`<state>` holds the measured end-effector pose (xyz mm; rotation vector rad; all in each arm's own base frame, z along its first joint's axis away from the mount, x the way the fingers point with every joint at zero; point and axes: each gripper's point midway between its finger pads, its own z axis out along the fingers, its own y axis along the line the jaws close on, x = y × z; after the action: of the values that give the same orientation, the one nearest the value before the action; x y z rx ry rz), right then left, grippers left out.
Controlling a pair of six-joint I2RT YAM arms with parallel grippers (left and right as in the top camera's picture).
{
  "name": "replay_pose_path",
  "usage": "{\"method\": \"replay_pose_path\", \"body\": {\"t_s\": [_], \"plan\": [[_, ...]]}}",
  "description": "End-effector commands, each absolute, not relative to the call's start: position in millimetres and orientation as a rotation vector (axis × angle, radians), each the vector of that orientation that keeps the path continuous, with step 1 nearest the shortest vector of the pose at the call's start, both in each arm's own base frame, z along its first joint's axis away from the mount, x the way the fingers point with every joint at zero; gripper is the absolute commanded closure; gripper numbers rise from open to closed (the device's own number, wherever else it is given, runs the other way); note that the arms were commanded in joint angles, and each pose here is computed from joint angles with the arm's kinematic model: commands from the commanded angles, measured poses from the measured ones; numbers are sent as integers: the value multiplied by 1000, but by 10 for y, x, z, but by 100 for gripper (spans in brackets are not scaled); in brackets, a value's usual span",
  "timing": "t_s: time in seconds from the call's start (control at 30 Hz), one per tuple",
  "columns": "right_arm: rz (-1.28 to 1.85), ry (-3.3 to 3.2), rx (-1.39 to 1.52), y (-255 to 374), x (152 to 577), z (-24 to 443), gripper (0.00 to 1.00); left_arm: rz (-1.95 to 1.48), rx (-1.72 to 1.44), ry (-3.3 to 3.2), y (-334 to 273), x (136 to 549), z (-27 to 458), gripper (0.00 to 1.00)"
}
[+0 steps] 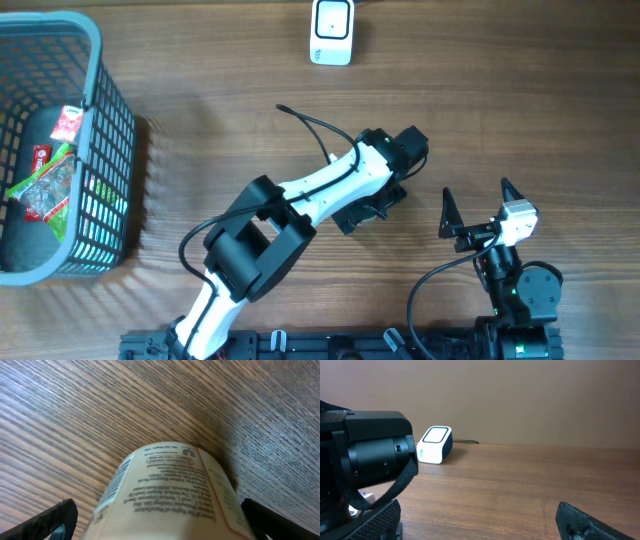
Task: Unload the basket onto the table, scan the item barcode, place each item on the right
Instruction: 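Carry the jar to the table centre and set it down, then return the left gripper to the basket and grasp the green snack bag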
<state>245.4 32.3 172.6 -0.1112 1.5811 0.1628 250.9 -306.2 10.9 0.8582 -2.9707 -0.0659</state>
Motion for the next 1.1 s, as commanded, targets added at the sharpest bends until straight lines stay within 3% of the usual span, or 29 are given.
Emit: {"method": "replay_pose_path", "body": {"t_s": [0.0, 0.43, 0.77, 1.07], "plan": [[187, 1583, -115, 356, 2451, 1721, 0, 53, 857, -3007, -3046, 2603, 458, 0], [187, 1583, -115, 356, 2451, 1721, 0, 446, 819, -3127, -2946, 2686, 1595, 0], [187, 1583, -115, 356, 2451, 1721, 0, 555, 853, -3297, -2157, 2971, 2300, 0], [186, 1583, -115, 356, 2451, 1721, 0, 463, 1024, -3429, -1264, 2965, 2752, 0]]}}
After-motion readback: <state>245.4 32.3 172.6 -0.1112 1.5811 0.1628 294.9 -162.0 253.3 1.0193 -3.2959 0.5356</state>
